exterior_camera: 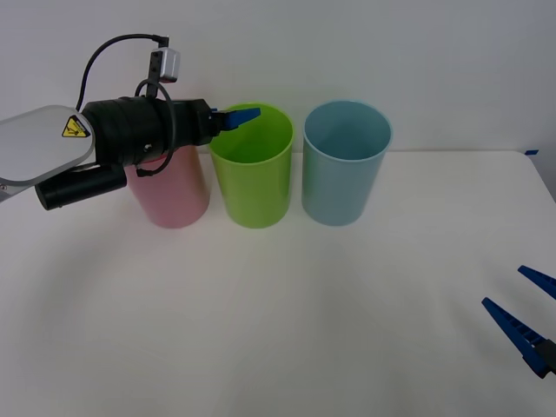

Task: Put cans in the blue bin and PET bottles in the pink bin and trash in the green bin.

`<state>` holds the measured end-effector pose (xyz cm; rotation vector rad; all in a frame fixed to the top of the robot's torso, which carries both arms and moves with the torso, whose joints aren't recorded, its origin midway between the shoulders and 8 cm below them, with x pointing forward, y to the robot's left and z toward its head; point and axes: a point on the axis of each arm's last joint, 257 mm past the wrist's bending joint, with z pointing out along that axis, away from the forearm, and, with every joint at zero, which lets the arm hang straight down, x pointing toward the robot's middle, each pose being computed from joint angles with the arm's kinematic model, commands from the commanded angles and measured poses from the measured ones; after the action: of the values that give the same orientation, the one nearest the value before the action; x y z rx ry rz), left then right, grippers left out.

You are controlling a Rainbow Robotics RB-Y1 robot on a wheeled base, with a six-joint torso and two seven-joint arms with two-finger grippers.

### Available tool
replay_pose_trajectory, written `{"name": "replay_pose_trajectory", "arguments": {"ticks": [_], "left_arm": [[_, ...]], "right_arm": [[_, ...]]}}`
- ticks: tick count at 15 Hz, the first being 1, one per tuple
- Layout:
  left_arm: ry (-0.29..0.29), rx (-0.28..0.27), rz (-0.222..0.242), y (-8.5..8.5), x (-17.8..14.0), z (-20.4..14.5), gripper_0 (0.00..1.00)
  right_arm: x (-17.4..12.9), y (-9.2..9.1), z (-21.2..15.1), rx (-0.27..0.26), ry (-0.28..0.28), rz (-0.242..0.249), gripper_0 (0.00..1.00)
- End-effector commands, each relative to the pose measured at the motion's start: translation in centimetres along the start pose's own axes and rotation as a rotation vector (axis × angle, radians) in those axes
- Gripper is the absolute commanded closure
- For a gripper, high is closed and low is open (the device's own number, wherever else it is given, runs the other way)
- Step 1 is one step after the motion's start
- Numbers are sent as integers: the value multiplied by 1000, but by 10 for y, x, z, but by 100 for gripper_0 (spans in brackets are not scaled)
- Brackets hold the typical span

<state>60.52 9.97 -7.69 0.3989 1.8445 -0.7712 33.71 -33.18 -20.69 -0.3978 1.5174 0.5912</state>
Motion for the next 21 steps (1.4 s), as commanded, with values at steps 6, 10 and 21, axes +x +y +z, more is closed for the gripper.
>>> {"name": "replay_pose_trajectory", "arguments": {"ticks": [6, 10, 21], "left_arm": [[-95, 43, -13, -27, -34, -5, 0], [-171, 61, 12, -41, -59, -9, 0], [-249, 236, -44, -83, -79, -113, 0]], "right_arm": [[0, 0, 0, 0, 0, 0, 0], [0, 0, 0, 0, 0, 0, 0], [0, 0, 0, 0, 0, 0, 0]]}}
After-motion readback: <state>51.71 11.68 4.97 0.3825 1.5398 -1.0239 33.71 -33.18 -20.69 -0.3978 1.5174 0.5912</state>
